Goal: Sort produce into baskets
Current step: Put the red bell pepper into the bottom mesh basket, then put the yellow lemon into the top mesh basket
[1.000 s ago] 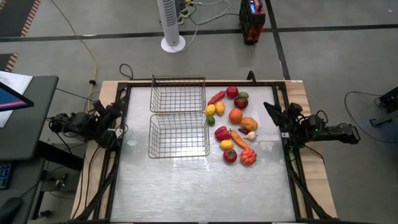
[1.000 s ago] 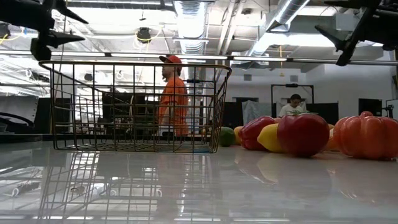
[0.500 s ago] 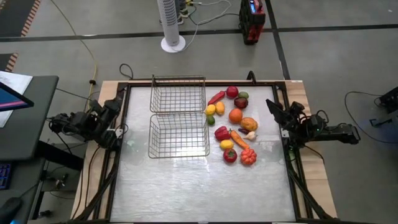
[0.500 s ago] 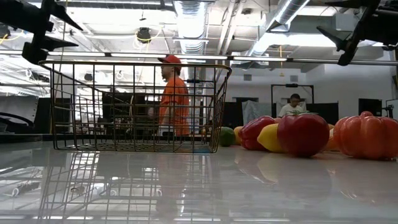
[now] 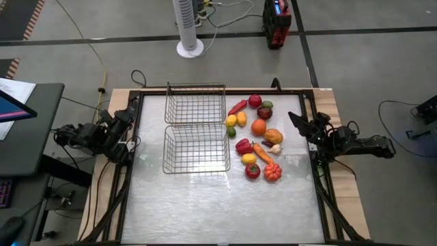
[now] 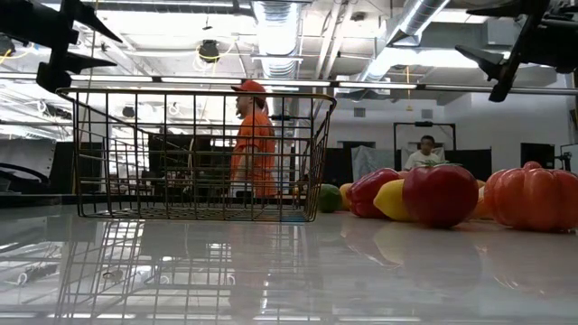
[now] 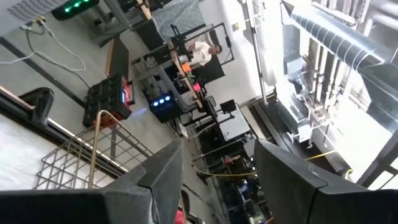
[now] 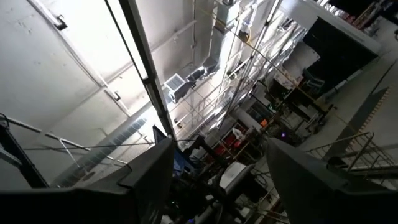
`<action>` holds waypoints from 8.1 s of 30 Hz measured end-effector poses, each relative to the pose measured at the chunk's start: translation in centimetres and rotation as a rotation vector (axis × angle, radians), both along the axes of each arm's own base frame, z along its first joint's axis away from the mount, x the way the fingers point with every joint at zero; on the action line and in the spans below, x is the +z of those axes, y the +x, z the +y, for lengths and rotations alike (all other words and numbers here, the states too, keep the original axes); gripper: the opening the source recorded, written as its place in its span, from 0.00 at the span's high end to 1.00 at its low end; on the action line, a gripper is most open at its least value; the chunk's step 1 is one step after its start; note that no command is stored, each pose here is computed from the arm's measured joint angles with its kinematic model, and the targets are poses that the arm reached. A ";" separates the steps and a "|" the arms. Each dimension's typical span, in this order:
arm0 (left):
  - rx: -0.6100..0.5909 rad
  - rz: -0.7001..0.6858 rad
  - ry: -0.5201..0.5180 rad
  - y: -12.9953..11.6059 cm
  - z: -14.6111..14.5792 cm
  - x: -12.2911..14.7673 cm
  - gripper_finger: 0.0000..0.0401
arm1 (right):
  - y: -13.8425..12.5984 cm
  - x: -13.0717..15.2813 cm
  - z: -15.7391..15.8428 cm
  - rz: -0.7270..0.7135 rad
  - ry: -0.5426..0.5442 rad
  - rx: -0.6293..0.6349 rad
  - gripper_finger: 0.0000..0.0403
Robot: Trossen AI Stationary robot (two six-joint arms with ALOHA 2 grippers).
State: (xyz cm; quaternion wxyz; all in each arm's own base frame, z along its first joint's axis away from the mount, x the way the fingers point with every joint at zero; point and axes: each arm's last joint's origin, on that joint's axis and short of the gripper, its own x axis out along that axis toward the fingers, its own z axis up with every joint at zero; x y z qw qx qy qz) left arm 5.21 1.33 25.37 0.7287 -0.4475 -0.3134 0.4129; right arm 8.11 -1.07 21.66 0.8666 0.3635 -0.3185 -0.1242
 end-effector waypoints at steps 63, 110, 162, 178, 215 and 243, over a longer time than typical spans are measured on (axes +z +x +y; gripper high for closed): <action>-0.416 0.457 0.399 4.9 -2.1 14.6 0.54 | 19.1 1.0 -2.1 1.593 -0.389 0.507 0.02; -0.405 0.492 0.382 4.5 -2.0 14.1 0.54 | 20.4 4.1 -2.7 1.420 -0.339 0.473 0.21; -0.433 0.459 0.366 4.5 -2.0 14.1 0.54 | 22.6 5.2 2.7 1.518 -0.399 0.593 0.13; -0.432 0.462 0.366 4.6 -2.0 14.1 0.54 | 19.8 -1.8 4.8 1.674 -0.226 0.607 0.20; -0.431 0.492 0.371 4.6 -2.0 13.9 0.54 | 19.7 -4.0 1.7 1.590 -0.160 0.558 0.45; -0.375 0.473 0.324 4.5 -1.9 13.9 0.54 | 23.4 5.2 -7.4 1.287 -0.159 0.093 0.44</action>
